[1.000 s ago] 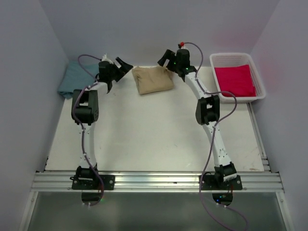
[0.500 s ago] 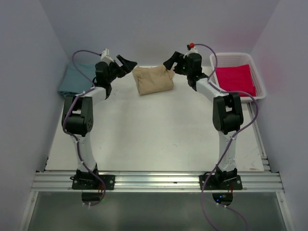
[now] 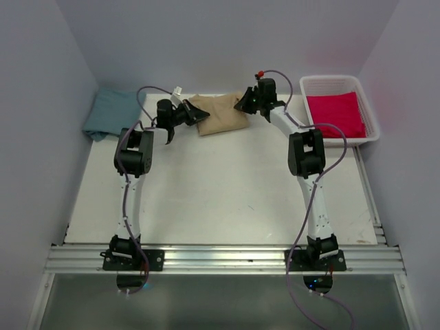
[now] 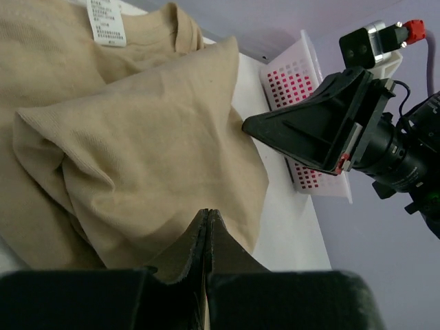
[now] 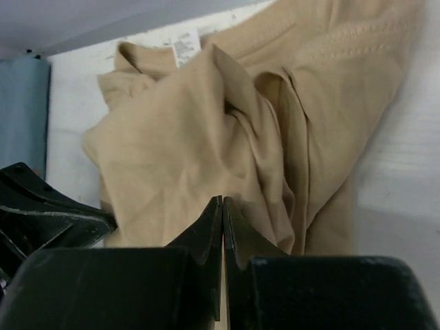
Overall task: Fold and stack the t-shirts
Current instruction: Fold the long partially folded tshirt into a neat square
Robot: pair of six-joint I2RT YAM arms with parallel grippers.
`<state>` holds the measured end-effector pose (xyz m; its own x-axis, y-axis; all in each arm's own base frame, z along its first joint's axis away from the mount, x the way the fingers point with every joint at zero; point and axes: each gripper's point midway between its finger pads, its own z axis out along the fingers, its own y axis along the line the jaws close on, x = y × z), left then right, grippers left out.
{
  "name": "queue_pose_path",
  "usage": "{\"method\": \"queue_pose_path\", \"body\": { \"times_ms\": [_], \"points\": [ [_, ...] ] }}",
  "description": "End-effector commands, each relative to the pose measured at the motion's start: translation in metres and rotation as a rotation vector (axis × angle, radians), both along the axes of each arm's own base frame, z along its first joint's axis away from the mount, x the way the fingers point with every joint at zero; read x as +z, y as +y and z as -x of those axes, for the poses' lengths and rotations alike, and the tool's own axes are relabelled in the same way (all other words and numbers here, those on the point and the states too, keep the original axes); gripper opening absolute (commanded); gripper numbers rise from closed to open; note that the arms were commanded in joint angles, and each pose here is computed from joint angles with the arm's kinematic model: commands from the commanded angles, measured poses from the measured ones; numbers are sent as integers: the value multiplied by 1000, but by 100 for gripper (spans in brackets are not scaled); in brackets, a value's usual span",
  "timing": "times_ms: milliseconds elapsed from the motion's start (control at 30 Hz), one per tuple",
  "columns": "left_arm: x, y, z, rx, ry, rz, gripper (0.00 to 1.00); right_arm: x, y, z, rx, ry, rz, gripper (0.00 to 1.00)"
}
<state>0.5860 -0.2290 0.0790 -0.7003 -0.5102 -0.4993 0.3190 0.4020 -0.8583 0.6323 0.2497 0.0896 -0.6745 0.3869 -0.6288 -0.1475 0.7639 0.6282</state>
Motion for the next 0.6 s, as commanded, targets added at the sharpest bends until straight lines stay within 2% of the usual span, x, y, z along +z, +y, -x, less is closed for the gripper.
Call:
{"method": "queue_pose_path", "body": {
  "times_ms": [0,267,367,433,467,533,567],
  "points": [
    [25,-17,-10,-51,-40,56,0,-12,11,7,30,91,-23,0],
    [-27,-26,0,-7,103,-17,0,-86,15,43,32,272,119,0],
    [-54,-17,28,7,200,-77,0,-104,6,74,36,331,209,0],
    [-63,-9,43,33,242,-112,0,-102,2,88,29,319,250,0],
    [-66,-5,64,37,277,-125,0,-102,-3,110,29,336,276,0],
    [-71,2,87,51,317,-131,0,-103,-5,130,36,340,286,0],
    [-55,1,96,52,292,-122,0,-117,-8,154,46,378,301,0]
  ]
}}
